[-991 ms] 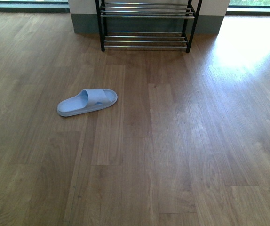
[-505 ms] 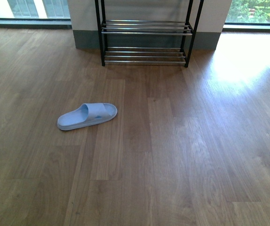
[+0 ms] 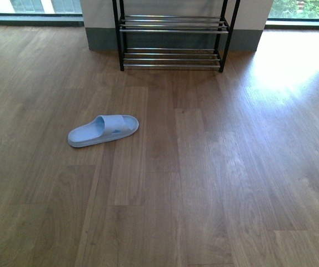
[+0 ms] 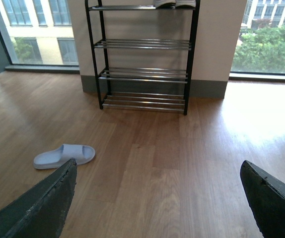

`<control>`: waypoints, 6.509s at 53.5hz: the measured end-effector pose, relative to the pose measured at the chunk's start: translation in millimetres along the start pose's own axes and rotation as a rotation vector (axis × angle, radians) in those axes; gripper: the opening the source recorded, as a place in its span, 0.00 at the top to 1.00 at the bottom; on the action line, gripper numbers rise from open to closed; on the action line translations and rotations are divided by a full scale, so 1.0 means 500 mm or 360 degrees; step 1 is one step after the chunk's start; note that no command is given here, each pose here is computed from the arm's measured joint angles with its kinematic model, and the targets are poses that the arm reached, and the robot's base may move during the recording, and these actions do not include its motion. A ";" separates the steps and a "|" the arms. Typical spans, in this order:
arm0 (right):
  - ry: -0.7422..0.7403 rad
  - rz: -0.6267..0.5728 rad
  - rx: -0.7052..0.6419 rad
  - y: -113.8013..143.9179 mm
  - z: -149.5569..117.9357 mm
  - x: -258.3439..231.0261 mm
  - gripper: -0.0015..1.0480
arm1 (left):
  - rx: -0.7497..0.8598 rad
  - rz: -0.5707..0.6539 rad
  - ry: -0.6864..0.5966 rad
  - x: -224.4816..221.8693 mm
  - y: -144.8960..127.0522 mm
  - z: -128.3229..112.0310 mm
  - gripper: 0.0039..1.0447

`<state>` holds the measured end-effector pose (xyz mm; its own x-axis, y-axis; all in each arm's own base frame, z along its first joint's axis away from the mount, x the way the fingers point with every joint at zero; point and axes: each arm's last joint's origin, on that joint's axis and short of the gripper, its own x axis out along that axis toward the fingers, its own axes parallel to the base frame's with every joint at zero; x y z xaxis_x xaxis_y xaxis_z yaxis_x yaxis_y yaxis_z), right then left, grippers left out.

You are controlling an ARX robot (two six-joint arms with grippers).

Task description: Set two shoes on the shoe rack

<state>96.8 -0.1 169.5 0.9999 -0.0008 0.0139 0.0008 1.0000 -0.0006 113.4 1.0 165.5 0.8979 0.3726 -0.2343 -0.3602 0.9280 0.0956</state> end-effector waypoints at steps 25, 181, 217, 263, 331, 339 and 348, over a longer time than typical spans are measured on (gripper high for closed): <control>-0.0001 0.0000 0.0000 0.000 0.000 0.000 0.09 | 0.0002 0.0000 0.0002 0.000 0.000 0.000 0.98; 0.1696 -0.0457 0.0415 0.028 -0.561 0.566 0.09 | 0.0010 -0.0001 0.0006 0.000 -0.001 -0.001 0.98; 0.1526 -0.0578 0.0055 -0.067 -0.641 0.594 0.09 | 0.0010 -0.0001 0.0006 0.000 -0.001 -0.001 0.98; 0.1164 -0.0571 -0.0191 -0.126 -0.686 0.659 0.93 | 0.0010 0.0000 0.0006 0.000 -0.001 -0.001 0.98; -0.0093 -0.0266 -0.0193 0.049 0.030 0.002 0.98 | 0.0010 0.0002 0.0006 0.000 -0.001 -0.001 0.98; -0.0034 -0.0181 -0.0160 0.055 0.015 0.002 0.98 | 0.0010 -0.0002 0.0006 0.000 -0.001 -0.001 0.98; -0.0022 -0.0163 -0.0124 0.057 0.013 0.001 0.98 | 0.0011 0.0004 0.0005 0.000 -0.001 -0.001 0.98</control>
<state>97.4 28.4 175.9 0.9943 -0.1023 0.0314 0.1044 0.9916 -0.0758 113.5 0.6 165.0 0.8961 0.3750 -0.2373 -0.3607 0.9270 0.1026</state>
